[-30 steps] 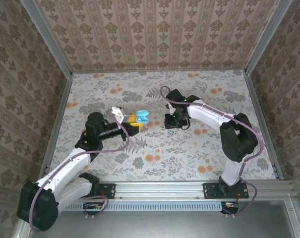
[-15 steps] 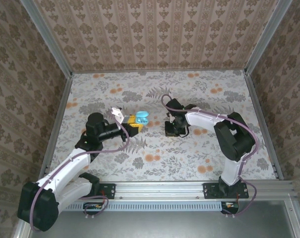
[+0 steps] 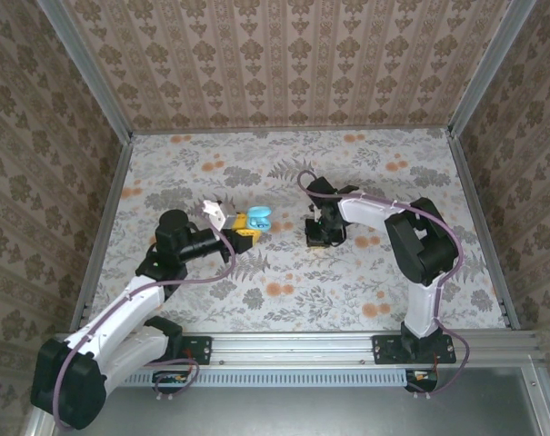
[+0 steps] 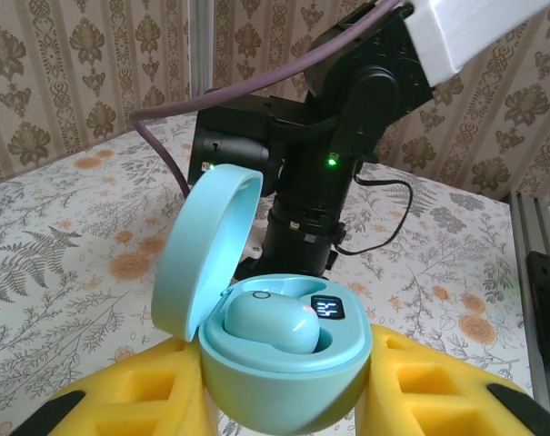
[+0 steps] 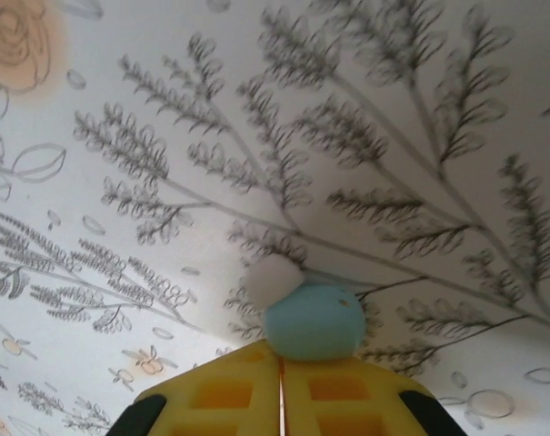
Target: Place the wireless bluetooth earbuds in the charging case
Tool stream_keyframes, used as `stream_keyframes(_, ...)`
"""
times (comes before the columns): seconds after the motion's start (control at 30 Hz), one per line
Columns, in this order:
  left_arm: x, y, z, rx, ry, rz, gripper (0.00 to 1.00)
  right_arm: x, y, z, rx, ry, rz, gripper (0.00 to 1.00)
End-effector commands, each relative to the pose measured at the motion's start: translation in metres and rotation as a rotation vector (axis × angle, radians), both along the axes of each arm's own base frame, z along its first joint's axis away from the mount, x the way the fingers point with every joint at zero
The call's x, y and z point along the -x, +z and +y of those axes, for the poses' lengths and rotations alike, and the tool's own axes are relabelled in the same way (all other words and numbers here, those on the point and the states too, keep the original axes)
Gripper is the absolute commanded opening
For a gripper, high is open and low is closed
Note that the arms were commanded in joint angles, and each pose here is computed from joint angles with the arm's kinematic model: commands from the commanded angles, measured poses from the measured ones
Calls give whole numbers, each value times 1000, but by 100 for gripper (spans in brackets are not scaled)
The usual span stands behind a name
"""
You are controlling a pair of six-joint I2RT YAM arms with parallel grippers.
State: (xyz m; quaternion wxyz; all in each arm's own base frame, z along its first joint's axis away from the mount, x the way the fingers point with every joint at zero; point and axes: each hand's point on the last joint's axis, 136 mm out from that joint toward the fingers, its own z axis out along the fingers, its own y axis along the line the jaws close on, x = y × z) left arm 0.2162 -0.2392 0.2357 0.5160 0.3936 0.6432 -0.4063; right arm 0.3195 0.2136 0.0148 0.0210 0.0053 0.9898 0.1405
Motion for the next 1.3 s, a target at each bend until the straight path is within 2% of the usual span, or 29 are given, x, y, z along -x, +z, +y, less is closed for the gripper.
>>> stream_keyframes(0.0,0,4,2,4,5,-26,35,-20,-5,-21,94,-10,-28,9)
stream_keyframes(0.43,1,5,3,-2,9,-29,35,-56,8,-25,123,17,-77,8)
stream_keyframes(0.57,1,5,3,-2,8,-27,35,-57,26,-21,91,34,-114,8)
stream_keyframes(0.67,1,5,3,-2,8,-26,35,-59,42,-11,30,106,-161,10)
stream_keyframes(0.73,0,5,3,-1,7,-29,35,-58,48,-5,1,167,-180,13)
stream_keyframes(0.83,0,5,2,1,1,-26,35,-58,51,3,-33,260,-198,27)
stream_keyframes(0.93,0,7,2,3,0,-27,35,-53,47,12,-73,362,-181,35)
stream_keyframes(1.27,-5,7,10,-6,38,-28,36,-48,35,3,-6,587,-143,46)
